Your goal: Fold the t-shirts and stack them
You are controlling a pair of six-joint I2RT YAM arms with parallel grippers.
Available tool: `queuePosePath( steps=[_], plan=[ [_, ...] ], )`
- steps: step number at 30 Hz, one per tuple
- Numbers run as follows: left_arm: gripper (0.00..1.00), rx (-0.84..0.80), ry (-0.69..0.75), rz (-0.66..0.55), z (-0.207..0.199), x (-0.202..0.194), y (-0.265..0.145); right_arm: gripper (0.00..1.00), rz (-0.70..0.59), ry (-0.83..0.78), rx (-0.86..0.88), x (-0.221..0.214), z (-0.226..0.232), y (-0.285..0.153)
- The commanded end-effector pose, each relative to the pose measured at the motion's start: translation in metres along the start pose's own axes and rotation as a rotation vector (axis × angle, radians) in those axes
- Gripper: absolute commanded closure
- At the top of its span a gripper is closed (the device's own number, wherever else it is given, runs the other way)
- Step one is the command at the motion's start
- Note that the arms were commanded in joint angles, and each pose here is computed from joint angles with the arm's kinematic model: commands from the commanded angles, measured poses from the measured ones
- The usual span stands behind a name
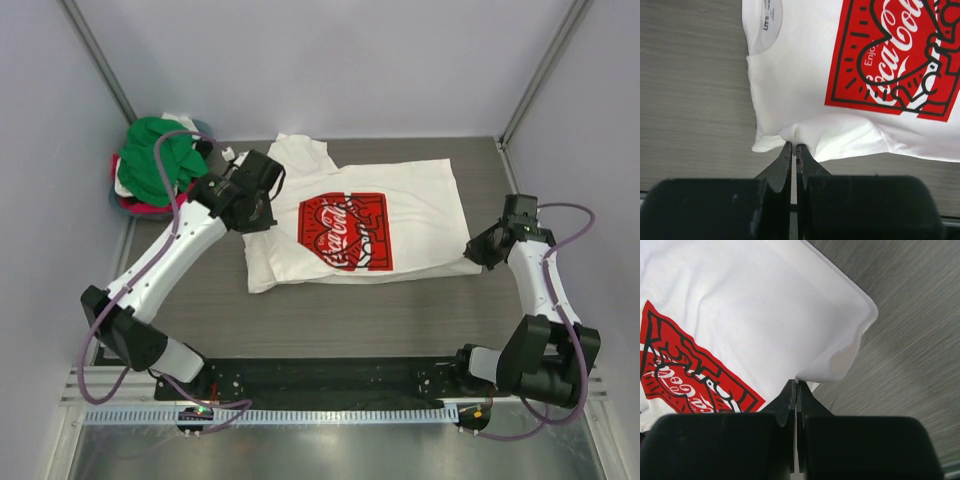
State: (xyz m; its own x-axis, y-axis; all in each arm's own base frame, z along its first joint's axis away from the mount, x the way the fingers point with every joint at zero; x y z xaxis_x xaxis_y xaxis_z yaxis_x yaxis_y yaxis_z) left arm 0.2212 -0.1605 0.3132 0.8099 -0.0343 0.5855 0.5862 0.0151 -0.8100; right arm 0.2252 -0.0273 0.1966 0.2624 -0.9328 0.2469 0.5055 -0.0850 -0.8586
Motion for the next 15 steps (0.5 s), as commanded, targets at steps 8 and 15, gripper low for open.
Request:
queuePosePath(
  steps=[8, 15],
  plan=[
    [1.0, -0.02, 0.086, 0.002, 0.007, 0.078, 0.061, 0.99, 0.021, -0.04, 0.062, 0.031, 0.058, 0.027],
    [1.0, -0.013, 0.108, 0.046, 0.009, 0.106, 0.106, 0.99, 0.049, -0.046, 0.039, 0.043, 0.084, 0.059]
  ],
)
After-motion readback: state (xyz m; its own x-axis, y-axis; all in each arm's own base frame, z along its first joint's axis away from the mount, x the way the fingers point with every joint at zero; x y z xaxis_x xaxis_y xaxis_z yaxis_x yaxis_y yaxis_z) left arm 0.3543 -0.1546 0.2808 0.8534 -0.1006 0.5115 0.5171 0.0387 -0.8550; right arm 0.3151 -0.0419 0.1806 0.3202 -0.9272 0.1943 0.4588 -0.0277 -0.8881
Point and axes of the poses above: each gripper's point midway between its finger pads, its own y axis out along the fingers, its own z axis along the line the jaws close on, x = y × z, the point moved 10 cm from there along -y, back along the fingers, and after that the axes turned 12 degrees about y, right-handed, at the moved point
